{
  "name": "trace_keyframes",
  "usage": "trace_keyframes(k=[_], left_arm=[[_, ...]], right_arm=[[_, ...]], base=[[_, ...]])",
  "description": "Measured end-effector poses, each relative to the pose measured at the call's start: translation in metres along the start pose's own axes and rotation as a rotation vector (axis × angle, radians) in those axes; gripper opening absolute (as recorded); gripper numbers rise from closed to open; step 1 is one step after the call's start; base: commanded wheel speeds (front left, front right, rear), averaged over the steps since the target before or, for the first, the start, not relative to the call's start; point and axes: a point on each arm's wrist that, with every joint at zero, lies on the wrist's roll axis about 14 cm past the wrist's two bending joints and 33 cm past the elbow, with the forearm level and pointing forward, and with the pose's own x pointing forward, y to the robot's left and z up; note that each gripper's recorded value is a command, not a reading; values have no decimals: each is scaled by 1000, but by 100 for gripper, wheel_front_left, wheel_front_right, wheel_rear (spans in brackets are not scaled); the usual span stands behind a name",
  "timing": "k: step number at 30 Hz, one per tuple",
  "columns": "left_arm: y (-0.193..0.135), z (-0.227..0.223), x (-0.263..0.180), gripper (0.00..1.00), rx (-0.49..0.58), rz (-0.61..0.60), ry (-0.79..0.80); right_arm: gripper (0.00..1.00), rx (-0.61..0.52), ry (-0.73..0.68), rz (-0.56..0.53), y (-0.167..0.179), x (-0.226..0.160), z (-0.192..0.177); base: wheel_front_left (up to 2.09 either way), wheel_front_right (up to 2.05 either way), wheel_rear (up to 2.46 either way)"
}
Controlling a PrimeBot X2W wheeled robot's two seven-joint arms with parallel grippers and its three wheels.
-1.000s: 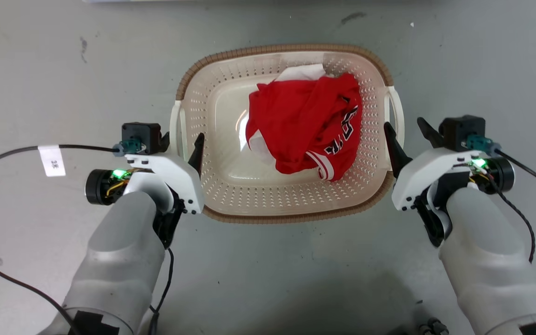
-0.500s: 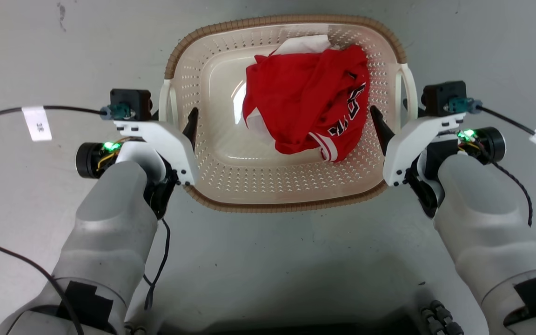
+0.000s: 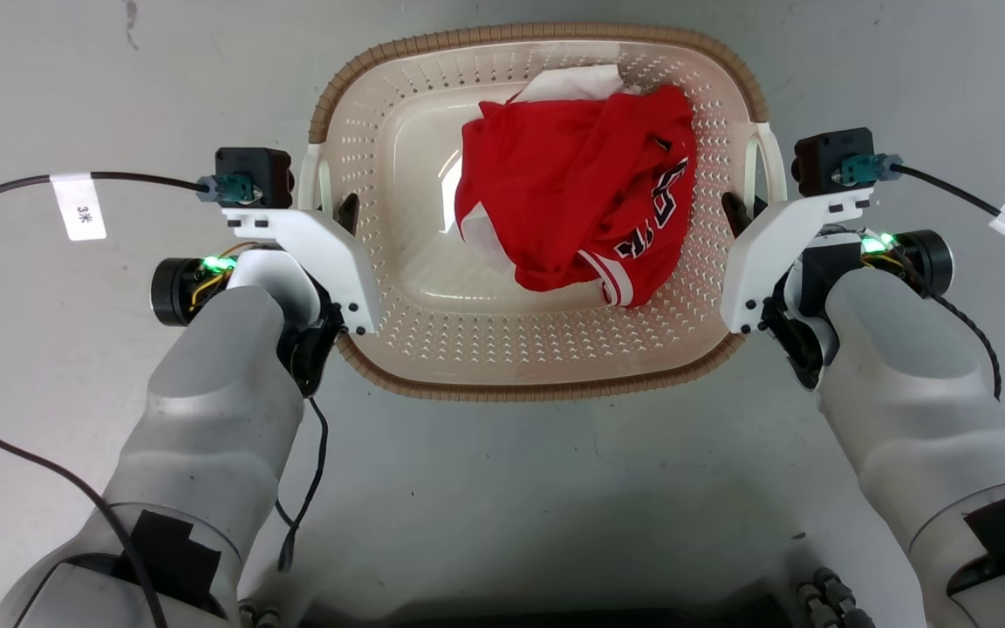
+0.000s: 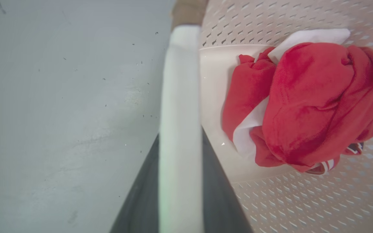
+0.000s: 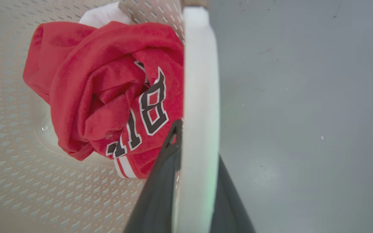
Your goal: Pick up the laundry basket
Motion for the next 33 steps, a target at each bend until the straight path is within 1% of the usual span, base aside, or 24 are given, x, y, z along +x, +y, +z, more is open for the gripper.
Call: trace_keyframes(k=[5,10,23,33], left_arm=[[-6,5,-12,0,-10,-8,9],[-14,9,-33,0,-25,-14,31],[-32,28,-101,0,-56,-27,43],[-47,58,-159,0,-51,-49,-4]], right_arm=[[0,-12,14,6,4,-12,3],[0,-11,40,8,9,-32,5],[0,-6,56,28,26,-98,28],[0,9,66,45,38,-153,50]], base=[[0,0,0],[0,0,0],[0,0,0],[0,0,0]])
